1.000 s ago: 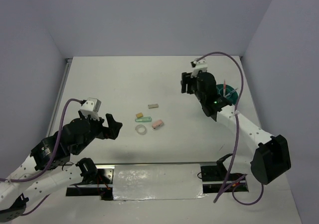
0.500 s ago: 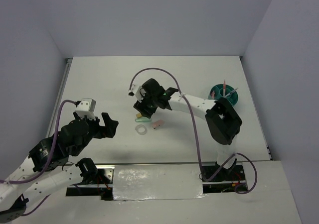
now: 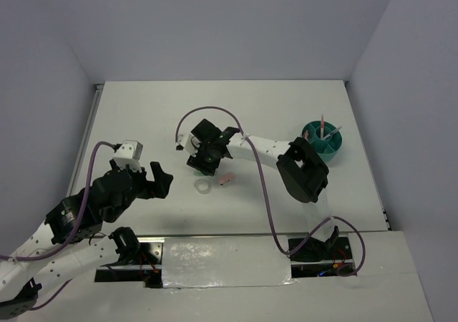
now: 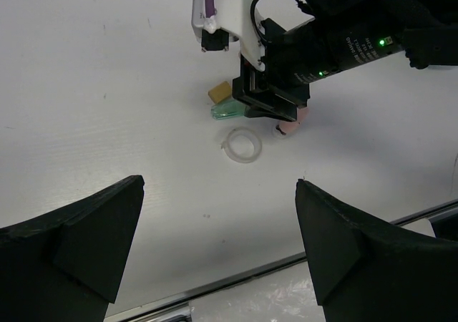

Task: Sort the stationery into containers
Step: Pick up the stationery from the center of the board.

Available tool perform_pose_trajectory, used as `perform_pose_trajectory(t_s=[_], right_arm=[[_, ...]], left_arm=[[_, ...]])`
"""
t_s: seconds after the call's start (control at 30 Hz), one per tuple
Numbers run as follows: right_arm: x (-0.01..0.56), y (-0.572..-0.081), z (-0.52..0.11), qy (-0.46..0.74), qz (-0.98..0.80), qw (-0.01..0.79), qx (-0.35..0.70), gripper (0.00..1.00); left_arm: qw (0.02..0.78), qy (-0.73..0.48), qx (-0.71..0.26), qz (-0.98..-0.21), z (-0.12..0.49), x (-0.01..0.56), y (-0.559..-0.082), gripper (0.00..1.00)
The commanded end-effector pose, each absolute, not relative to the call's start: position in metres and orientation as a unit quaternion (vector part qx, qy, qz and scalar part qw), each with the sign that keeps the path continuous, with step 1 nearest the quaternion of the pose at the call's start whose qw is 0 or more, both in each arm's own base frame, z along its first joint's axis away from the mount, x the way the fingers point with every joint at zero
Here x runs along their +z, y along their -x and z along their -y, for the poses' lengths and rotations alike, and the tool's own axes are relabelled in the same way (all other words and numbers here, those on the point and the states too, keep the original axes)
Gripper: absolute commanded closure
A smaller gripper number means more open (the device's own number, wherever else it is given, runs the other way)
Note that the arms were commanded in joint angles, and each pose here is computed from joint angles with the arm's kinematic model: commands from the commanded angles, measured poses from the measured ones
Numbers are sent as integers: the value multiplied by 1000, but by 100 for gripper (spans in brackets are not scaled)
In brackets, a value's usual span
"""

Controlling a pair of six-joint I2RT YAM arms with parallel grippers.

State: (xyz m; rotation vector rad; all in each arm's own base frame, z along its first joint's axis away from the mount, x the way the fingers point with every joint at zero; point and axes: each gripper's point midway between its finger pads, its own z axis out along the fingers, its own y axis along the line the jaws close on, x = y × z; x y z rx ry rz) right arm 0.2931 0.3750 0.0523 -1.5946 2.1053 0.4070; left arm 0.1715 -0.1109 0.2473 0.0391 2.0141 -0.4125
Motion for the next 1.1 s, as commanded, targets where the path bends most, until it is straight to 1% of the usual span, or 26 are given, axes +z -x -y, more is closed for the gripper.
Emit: perform_pose_trajectory(t_s=[0.0, 0.33, 0.4, 0.47, 0.67, 0.77, 0.87, 0.9, 0.97, 1.07], right_arm=[[48, -296, -381, 593, -759, 233, 135, 43], [35, -308, -387, 596, -754, 248, 121, 43], [33, -307, -390, 597, -753, 244, 128, 44], [31, -305, -391, 599, -753, 237, 134, 48], [23, -298, -392, 602, -755, 217, 144, 49], [24, -296, -393, 604, -752, 217, 148, 68], [27, -293, -393, 608, -748, 218, 151, 78], [33, -293, -394, 608, -746, 224, 153, 84], [38, -291, -394, 611, -742, 228, 158, 88], [57, -298, -398, 604, -736, 262, 159, 91]], left_arm=[[530, -18, -188, -827, 116, 260, -174, 1], [531, -24, -196, -824, 118, 261, -173, 1], [531, -25, -199, -823, 118, 262, -172, 1], [531, -27, -199, -823, 119, 262, -172, 1], [532, -29, -203, -821, 119, 263, -171, 1], [532, -31, -207, -820, 120, 264, -171, 1], [533, -32, -209, -819, 121, 264, -170, 1], [533, -33, -208, -820, 121, 264, -170, 1], [533, -32, -208, -819, 120, 264, -170, 1], [533, -33, -211, -819, 121, 265, -170, 1]])
